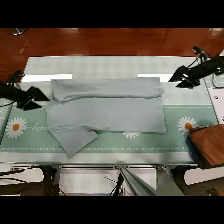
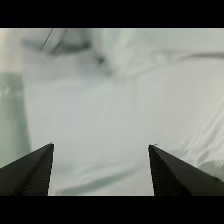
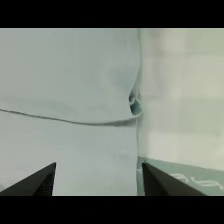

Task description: Fold the shirts.

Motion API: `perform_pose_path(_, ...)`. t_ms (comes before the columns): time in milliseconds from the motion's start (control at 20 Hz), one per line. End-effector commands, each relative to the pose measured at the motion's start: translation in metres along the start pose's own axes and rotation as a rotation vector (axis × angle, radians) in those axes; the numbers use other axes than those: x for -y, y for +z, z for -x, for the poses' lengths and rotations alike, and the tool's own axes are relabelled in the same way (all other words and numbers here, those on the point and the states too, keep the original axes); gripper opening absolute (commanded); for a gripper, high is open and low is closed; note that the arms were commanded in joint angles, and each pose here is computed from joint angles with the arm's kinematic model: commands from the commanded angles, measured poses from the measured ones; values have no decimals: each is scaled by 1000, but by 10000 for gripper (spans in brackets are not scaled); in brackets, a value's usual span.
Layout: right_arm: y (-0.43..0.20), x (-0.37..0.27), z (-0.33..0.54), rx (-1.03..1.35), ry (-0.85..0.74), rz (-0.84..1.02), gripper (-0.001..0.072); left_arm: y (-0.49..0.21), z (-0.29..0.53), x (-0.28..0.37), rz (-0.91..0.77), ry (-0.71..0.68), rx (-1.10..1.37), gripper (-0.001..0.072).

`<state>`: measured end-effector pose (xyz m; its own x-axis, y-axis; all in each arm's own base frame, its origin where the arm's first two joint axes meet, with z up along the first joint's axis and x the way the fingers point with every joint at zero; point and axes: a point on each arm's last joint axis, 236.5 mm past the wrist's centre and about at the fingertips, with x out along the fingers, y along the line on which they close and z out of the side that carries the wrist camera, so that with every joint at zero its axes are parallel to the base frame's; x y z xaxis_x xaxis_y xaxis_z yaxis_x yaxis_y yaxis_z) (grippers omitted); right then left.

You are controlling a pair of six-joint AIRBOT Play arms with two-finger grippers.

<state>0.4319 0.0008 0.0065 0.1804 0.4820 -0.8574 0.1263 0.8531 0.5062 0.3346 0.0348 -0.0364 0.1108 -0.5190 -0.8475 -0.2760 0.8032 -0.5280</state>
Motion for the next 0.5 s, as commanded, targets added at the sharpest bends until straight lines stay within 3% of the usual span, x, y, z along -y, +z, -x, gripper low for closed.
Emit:
perform_pose_path(0,-39,2,15,119,-5,-28,623,-58,2,-31,101,-19,-12,706)
perform_pose_path(200,-102,-25,-8,185,139,-85,623,-107,-19,-59,285,-47,16,706)
perform_pose_path(450,-150,-32,-28,129,202,-106,623,-125,-48,-46,315,-111,11,705)
